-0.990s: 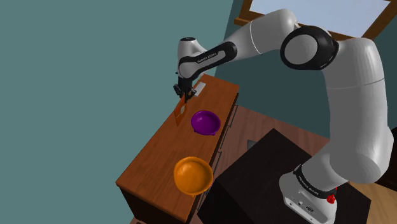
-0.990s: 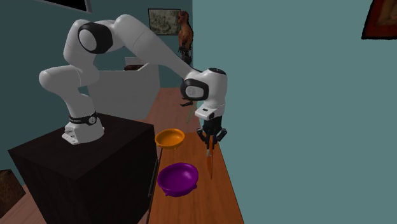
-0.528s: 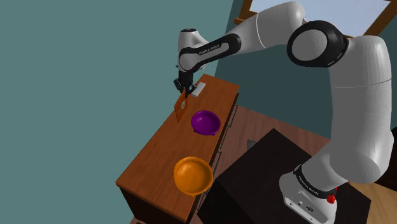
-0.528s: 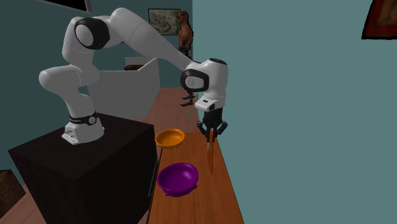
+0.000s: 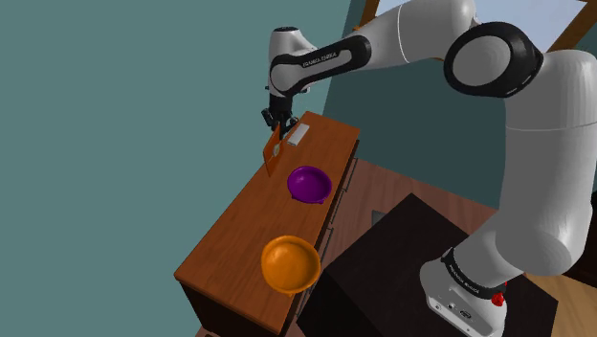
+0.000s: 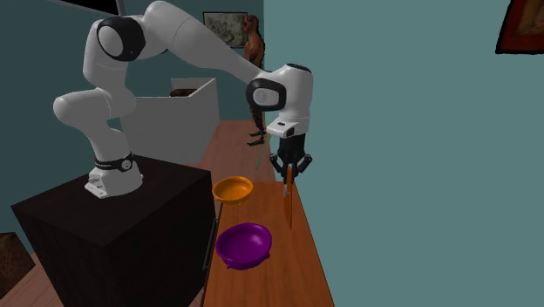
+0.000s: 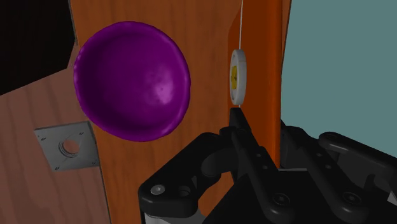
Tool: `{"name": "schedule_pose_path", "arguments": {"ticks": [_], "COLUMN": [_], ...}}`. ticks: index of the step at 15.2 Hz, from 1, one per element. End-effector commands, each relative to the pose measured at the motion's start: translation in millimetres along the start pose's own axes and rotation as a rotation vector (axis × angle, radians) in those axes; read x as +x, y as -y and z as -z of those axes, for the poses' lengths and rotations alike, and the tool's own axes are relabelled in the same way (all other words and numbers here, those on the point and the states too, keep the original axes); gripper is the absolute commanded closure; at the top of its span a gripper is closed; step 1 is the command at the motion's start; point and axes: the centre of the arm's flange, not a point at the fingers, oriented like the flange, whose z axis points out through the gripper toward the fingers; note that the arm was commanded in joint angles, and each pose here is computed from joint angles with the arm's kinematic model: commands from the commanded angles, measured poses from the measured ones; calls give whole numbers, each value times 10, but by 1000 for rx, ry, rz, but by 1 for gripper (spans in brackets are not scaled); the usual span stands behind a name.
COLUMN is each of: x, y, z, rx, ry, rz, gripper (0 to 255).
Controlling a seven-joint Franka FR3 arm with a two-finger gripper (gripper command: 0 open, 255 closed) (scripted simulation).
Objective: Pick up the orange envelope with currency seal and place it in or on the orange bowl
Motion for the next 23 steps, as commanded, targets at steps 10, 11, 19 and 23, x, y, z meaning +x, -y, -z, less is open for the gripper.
{"name": "schedule_pose_path", "arguments": {"ticks": [10, 11, 19, 23], "x": [-104, -210, -1058, -1483], "y": [-91, -167, -774, -1078], "z": [530, 550, 710, 790], "rx": [0, 0, 0, 0], "ry": [0, 0, 0, 0], "rz": [0, 0, 0, 0], "gripper": [255, 255, 255, 255]}}
